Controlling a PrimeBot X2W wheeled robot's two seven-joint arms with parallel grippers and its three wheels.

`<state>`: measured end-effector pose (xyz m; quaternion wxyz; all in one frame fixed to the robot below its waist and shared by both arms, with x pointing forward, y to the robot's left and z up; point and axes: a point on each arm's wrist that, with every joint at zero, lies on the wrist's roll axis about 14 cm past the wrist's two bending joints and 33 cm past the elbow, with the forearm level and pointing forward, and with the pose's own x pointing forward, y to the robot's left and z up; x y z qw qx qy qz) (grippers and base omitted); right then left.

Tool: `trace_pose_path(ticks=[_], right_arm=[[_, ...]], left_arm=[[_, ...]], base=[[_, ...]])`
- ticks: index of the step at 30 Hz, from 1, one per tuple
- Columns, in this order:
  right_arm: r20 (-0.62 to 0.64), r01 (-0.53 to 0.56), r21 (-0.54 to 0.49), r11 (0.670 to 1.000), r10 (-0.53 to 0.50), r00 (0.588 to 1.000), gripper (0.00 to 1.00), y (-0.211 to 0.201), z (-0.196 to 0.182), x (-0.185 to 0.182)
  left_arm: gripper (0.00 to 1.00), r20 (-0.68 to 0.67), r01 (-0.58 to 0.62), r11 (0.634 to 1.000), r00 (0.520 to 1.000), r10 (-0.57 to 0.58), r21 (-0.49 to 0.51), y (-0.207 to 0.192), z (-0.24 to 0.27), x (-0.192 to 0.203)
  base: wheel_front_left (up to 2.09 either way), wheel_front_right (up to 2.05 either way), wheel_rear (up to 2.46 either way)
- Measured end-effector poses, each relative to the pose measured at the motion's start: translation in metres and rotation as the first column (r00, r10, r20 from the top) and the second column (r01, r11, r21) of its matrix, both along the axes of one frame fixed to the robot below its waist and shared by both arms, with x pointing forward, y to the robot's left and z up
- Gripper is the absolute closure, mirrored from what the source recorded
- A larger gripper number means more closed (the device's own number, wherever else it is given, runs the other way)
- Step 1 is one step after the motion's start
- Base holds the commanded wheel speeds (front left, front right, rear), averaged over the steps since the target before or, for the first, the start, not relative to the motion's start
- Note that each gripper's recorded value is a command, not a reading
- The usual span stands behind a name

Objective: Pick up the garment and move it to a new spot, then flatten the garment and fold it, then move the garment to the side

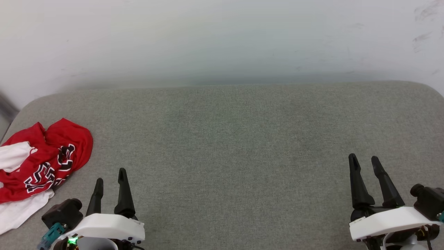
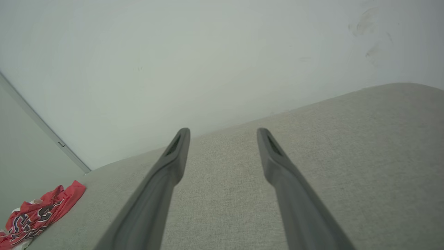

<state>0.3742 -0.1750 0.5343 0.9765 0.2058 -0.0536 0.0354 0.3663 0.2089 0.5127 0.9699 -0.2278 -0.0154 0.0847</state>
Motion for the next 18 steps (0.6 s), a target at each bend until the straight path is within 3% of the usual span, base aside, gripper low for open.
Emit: trace_pose_path(ticks=[18], right_arm=[[0.058,-0.006,-0.162,0.987,0.016,0.998,0.00,0.0082,0.0097,-0.0031]], left_arm=[[0.00,0.054,0.039,0.987,0.997,-0.048,0.153,-0.0097,0.0099,-0.0025]], base=[[0.00,0.00,0.00]])
